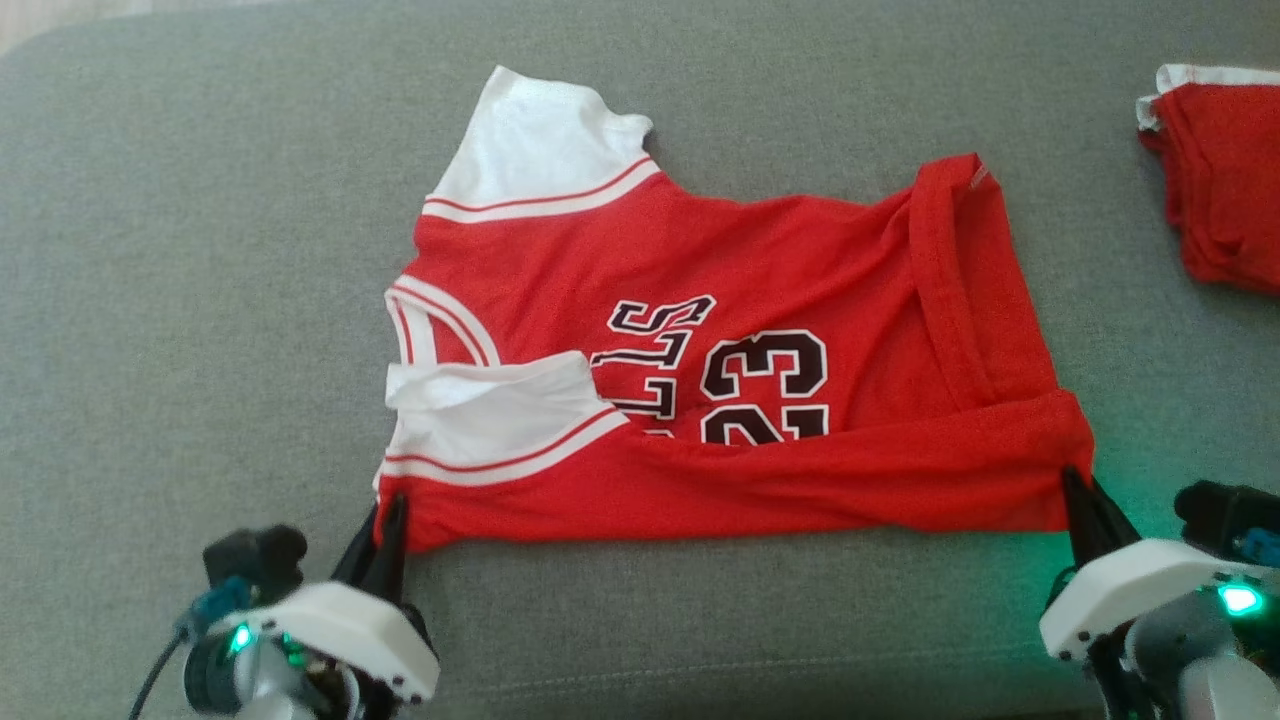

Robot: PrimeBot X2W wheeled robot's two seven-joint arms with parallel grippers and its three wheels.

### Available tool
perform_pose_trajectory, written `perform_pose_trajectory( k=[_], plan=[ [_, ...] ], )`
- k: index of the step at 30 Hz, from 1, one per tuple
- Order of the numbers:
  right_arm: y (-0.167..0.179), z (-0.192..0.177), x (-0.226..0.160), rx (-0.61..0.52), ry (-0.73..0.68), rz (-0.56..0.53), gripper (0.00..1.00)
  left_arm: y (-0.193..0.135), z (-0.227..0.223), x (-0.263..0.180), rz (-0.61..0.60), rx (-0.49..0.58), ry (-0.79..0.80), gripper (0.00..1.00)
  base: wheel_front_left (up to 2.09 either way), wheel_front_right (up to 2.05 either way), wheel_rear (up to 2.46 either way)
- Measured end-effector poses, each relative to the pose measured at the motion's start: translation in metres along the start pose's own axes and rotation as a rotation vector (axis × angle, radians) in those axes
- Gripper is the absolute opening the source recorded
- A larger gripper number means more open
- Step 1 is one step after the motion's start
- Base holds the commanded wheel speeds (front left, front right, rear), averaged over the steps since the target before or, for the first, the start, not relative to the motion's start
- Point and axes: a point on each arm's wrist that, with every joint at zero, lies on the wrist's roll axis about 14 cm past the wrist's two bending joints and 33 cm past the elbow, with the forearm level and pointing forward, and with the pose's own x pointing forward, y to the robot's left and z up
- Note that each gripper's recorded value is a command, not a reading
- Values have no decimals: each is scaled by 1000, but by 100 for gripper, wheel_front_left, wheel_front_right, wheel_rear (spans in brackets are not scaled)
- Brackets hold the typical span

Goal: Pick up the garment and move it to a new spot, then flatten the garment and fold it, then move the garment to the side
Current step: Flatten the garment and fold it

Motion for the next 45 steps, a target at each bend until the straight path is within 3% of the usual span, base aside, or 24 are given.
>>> perform_pose_trajectory(
  k=[14,15,16,22,26,31,38,45],
  plan=[
    [-14,-19,-35,23,37,-32,0,1,-10,-53,41,-26,18,2,0,0,0],
    [-14,-19,-36,29,34,-29,34,-1,-12,-54,36,-25,26,50,0,0,0],
    [-12,-18,-37,34,30,-24,100,-2,-13,-55,35,-25,31,100,0,0,0],
    [2,23,-44,14,-165,21,100,-3,5,-57,41,7,-63,100,0,0,0],
    [23,66,-59,-19,-372,80,100,-7,44,-59,37,58,-238,100,0,0,0],
    [46,99,-77,-50,-520,144,100,-17,80,-62,14,107,-371,100,0,0,0],
    [52,111,-84,-57,-566,162,100,-19,87,-61,0,135,-387,100,0,0,0],
    [52,112,-72,-58,-547,158,100,-46,119,-28,-109,170,-411,100,0,0,0]
  ],
)
